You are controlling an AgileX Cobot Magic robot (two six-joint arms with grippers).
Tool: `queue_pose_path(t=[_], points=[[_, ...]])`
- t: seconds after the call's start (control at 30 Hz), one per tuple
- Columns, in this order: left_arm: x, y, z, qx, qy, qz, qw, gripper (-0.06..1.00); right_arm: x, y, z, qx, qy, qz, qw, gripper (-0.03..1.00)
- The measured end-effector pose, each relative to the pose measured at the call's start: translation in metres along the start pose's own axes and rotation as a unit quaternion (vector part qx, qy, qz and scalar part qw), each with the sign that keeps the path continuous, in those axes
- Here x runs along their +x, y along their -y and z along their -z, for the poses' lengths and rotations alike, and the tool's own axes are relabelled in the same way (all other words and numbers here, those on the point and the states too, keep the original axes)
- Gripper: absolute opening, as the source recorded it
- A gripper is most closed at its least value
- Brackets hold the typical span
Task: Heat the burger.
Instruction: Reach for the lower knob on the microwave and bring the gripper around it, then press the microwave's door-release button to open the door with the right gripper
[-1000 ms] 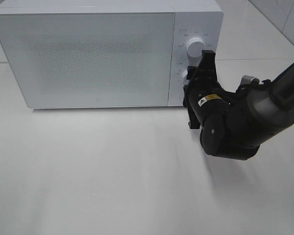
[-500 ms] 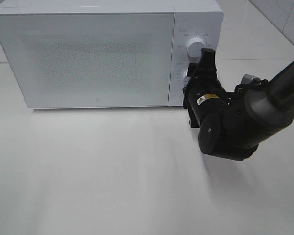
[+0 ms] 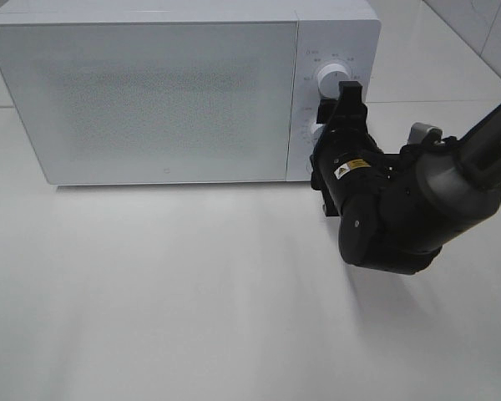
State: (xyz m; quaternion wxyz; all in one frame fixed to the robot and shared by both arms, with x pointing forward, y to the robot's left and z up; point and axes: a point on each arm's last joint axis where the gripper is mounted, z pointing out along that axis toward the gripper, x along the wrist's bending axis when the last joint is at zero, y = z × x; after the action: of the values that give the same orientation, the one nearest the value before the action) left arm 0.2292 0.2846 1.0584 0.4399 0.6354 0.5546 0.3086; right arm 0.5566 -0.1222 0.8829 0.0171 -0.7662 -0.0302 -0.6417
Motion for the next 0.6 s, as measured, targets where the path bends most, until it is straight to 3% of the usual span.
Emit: queue_pose_path(t=[0.23, 0.47, 0.6], points=[[0.0, 0.0, 0.0, 0.0, 0.0, 0.0, 1.0, 0.99, 0.002, -0.004, 0.011, 0.018, -0.001, 0.016, 1.0, 0.69], [0.0, 0.0, 0.0, 0.0, 0.0, 0.0, 1.0, 0.99, -0.007, -0.012, 0.031, 0.046, 0.04, 0.053, 0.997, 0.69], [0.0, 0.0, 0.0, 0.0, 0.0, 0.0, 1.0, 0.99, -0.007, -0.016, 0.047, 0.077, 0.068, 0.107, 0.989, 0.69]])
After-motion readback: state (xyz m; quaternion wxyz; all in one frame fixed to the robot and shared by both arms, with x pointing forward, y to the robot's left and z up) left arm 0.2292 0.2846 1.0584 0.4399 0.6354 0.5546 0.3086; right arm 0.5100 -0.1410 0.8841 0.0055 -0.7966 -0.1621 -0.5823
